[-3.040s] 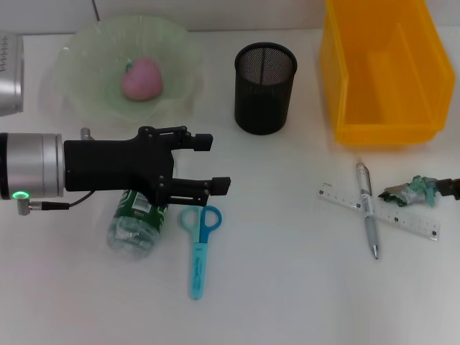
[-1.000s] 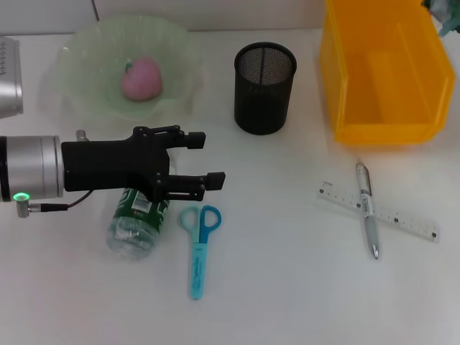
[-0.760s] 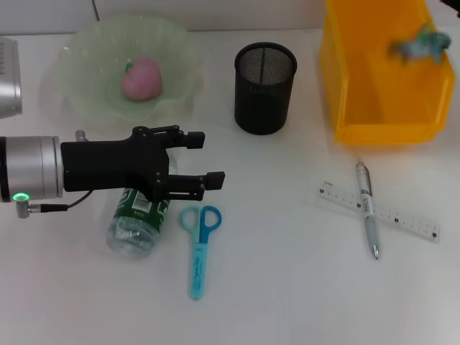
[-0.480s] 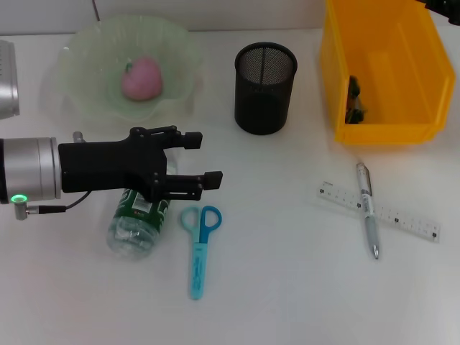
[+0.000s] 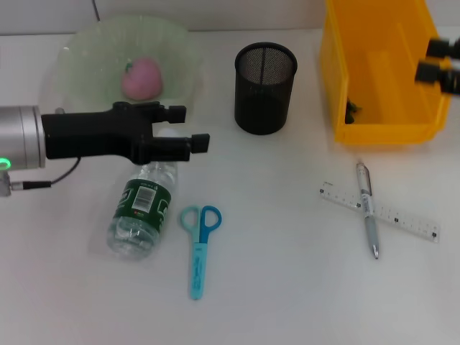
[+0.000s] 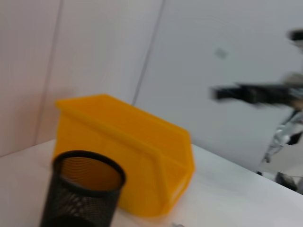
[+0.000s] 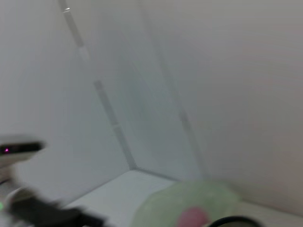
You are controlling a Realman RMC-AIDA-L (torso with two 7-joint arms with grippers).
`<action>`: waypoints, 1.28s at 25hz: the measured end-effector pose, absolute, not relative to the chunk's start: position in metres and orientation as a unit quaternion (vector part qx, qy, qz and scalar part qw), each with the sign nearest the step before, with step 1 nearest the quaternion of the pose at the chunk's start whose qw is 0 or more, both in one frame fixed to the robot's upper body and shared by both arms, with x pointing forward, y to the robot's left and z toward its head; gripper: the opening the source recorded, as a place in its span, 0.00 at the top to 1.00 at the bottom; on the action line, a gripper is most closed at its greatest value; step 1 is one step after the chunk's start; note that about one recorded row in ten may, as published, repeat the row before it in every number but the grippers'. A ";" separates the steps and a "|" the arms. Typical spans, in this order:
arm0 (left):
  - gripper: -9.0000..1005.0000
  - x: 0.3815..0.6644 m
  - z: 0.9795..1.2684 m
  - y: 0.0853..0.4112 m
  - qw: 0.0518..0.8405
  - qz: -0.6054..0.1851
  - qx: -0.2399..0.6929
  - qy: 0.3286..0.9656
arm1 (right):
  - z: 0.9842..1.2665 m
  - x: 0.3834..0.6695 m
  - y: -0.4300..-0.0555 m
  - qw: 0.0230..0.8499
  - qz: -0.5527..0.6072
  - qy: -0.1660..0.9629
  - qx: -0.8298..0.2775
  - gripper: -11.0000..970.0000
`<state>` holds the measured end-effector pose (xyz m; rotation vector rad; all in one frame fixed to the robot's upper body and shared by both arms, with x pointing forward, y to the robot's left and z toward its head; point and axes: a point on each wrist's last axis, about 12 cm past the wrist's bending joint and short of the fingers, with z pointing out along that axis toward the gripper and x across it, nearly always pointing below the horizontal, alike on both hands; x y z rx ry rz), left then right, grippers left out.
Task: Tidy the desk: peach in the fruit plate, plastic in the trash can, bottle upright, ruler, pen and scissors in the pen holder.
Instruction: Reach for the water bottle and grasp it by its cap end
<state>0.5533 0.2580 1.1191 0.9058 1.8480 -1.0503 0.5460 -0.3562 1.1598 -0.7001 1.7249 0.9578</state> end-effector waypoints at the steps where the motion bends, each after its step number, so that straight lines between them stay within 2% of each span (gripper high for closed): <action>1: 0.17 0.561 1.129 0.258 0.385 -0.403 0.341 0.757 | 1.153 0.526 -0.358 0.485 0.418 0.702 -0.313 0.29; 2: 0.17 0.561 1.129 0.258 0.385 -0.403 0.341 0.757 | 1.153 0.526 -0.358 0.485 0.418 0.702 -0.313 0.28; 6: 0.17 0.583 1.148 0.250 0.321 -0.361 0.285 0.828 | 1.129 0.490 -0.364 0.487 0.422 0.698 -0.312 0.26; 11: 0.17 0.598 1.166 0.231 0.252 -0.315 0.257 0.878 | 1.113 0.474 -0.368 0.496 0.417 0.700 -0.299 0.23; 21: 0.17 0.606 1.215 0.208 0.171 -0.225 0.240 0.929 | 1.097 0.465 -0.367 0.500 0.412 0.705 -0.288 0.23; 26: 0.18 0.614 1.214 0.196 0.140 -0.176 0.226 0.948 | 1.095 0.465 -0.364 0.502 0.416 0.703 -0.285 0.23; 32: 0.18 0.619 1.197 0.196 0.132 -0.178 0.198 0.955 | 1.092 0.464 -0.361 0.507 0.416 0.699 -0.286 0.23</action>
